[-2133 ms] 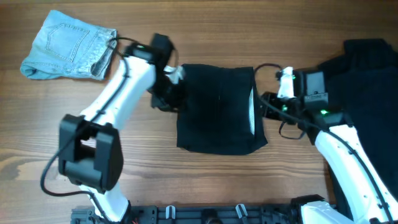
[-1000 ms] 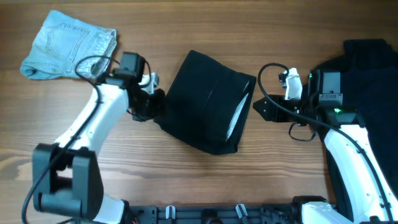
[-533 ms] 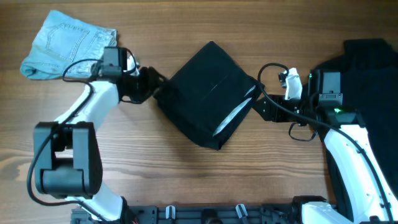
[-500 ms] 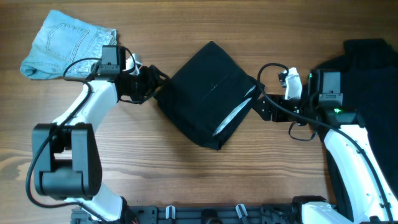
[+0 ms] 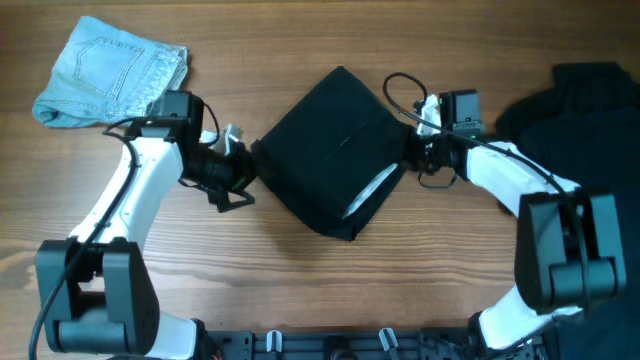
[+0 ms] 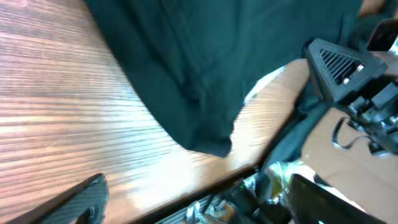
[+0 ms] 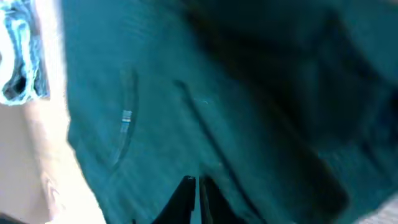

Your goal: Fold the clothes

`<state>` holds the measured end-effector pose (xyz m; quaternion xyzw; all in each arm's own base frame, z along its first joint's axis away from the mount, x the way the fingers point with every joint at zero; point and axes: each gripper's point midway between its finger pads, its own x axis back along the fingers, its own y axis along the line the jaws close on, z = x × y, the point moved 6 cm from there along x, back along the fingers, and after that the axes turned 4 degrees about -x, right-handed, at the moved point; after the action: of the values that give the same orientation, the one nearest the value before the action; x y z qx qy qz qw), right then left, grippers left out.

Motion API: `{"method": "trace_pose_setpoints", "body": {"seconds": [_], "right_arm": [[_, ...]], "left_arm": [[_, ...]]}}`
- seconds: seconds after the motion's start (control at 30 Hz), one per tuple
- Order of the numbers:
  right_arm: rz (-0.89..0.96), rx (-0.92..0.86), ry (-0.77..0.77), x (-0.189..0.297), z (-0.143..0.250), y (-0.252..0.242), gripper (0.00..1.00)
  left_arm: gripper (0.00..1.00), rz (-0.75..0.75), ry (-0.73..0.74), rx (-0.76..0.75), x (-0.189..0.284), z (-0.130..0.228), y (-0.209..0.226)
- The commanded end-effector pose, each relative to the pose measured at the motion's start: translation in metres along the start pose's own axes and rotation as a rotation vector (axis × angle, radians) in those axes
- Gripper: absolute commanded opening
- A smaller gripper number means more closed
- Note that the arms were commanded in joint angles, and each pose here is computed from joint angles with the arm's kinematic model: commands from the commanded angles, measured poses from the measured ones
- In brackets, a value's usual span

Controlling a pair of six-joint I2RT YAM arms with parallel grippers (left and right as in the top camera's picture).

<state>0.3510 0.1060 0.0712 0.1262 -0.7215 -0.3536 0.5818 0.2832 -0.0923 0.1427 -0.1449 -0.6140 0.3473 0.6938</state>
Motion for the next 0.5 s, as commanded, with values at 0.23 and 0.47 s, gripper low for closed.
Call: {"method": "trace_pose_setpoints", "body": {"seconds": [0.23,0.47], "right_arm": [[0.122,-0.113,0.029,-0.005,0.006,-0.019,0.11],[0.112,-0.079,0.022,-0.006,0.004,-0.017,0.11]], "left_arm": [[0.99,-0.076,-0.163,0.383,-0.082,0.007,0.027],[0.73,-0.014,-0.188,0.329,-0.136,-0.004,0.044]]}}
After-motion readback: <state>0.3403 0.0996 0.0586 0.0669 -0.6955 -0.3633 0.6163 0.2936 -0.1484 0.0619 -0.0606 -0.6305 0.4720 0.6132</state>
